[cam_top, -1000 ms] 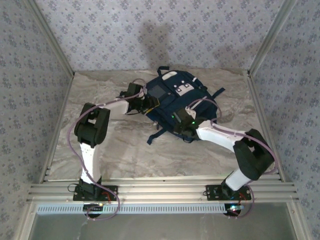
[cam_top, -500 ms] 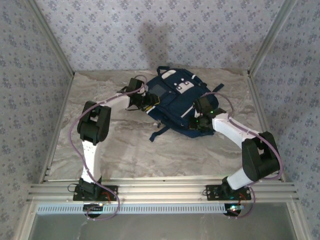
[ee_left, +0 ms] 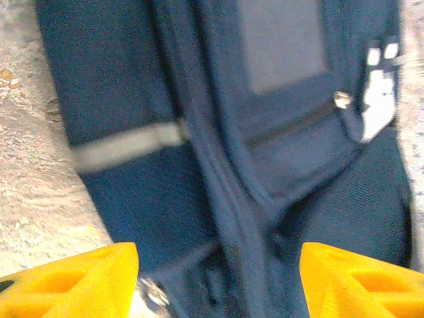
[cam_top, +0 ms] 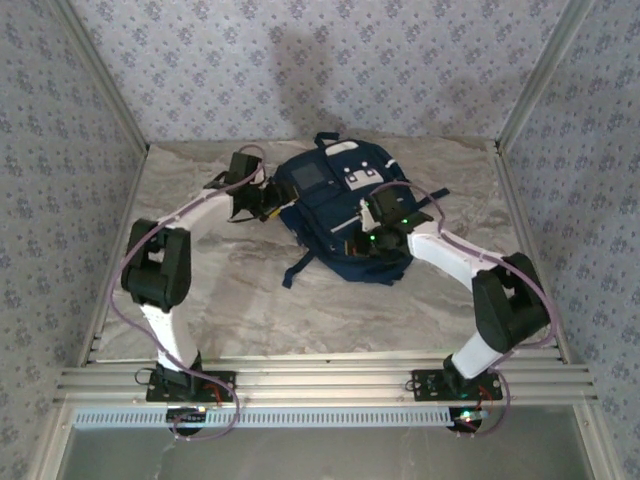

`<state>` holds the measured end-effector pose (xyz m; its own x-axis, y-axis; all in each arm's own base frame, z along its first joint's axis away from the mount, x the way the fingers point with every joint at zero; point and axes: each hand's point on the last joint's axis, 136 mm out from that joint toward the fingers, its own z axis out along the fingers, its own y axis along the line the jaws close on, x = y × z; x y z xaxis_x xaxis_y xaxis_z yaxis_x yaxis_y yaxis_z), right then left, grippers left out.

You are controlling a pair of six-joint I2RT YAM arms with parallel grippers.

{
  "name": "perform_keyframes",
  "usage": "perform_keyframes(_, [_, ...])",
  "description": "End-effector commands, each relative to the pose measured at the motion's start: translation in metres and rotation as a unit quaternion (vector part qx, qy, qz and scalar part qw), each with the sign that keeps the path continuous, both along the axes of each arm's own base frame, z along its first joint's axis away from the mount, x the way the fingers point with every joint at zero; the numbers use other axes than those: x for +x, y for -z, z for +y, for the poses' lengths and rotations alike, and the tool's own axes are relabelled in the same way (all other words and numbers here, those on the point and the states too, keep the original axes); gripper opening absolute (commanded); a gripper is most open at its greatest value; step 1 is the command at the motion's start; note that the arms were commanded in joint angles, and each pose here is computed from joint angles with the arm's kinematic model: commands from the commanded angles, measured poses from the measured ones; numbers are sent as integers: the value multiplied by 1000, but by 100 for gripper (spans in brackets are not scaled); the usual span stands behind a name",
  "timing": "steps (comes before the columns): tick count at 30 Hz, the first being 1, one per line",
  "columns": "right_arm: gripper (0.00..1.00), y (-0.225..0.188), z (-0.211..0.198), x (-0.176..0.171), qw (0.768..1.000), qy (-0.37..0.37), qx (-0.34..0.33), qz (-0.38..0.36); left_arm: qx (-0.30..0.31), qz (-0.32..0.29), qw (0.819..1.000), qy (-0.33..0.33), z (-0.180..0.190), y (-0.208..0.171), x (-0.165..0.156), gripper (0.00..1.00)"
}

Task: Pack books, pencil case, and school supplies into a backpack

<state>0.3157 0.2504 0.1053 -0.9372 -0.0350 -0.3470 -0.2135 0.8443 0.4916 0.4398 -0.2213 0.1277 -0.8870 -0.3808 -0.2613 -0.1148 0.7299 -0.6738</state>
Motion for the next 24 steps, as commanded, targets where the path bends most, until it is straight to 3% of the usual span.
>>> perform_keyframes(1, [0, -33, 45, 19, 997, -24, 70, -35, -6, 0, 1000, -2, 0, -16, -24, 66])
perform_keyframes(9, [0, -38, 86, 25, 993, -54, 101, -35, -74, 34, 997, -6, -30, -2, -56, 65])
perform_keyframes(18, [0, -34, 100, 18, 992, -71, 99, -28, -123, 32, 992, -6, -52, -6, -50, 57])
perform_keyframes(24, [0, -31, 102, 13, 992, -78, 100, -24, -117, 45, 992, 4, -63, 8, -50, 55])
